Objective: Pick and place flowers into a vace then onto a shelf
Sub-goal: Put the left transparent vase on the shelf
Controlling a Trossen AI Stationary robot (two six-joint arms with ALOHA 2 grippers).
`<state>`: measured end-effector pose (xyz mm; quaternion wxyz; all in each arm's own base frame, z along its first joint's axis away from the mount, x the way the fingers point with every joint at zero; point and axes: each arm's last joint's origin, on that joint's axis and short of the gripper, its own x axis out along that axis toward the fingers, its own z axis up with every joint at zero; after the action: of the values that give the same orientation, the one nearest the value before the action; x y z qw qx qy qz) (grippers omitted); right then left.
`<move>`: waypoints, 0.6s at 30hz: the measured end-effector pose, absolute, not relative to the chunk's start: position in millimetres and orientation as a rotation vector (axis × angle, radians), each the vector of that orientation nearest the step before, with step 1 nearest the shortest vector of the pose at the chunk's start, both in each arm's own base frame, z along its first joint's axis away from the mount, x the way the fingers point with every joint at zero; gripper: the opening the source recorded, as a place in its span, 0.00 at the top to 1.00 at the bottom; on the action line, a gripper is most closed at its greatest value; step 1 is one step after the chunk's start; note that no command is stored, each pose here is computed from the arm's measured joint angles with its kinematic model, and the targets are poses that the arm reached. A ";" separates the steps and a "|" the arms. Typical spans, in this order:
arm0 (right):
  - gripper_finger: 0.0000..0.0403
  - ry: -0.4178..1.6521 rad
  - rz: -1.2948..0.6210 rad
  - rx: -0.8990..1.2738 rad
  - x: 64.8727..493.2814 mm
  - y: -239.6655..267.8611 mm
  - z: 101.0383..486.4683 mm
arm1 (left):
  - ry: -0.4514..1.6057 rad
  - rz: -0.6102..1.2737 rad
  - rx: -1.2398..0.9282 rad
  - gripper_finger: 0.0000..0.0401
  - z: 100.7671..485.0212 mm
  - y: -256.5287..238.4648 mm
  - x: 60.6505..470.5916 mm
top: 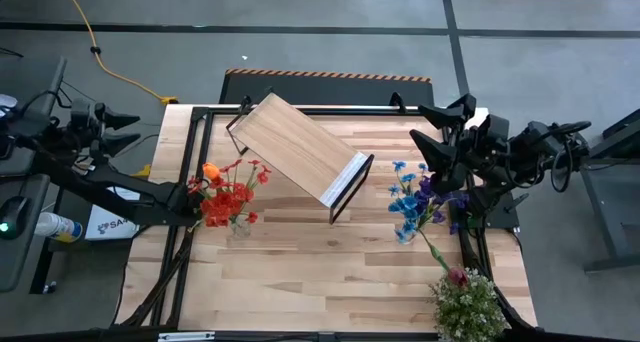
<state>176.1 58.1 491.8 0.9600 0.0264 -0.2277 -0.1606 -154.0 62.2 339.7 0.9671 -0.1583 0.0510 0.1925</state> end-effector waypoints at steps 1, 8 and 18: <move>0.35 -0.462 -0.325 0.054 176.1 58.1 491.8 | 0.103 0.392 -0.321 0.11 339.7 60.9 -154.3; 0.35 -0.462 -0.325 0.055 176.1 58.1 491.8 | 0.120 0.348 -0.342 0.11 339.3 45.0 -157.4; 0.35 -0.460 -0.325 0.052 176.2 58.2 491.7 | 0.136 0.411 -0.419 0.11 336.0 24.1 -152.1</move>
<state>176.2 58.2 491.7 0.9602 0.0258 -0.2269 -0.1605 -152.1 24.1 336.0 0.9550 -0.2062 0.0669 0.2026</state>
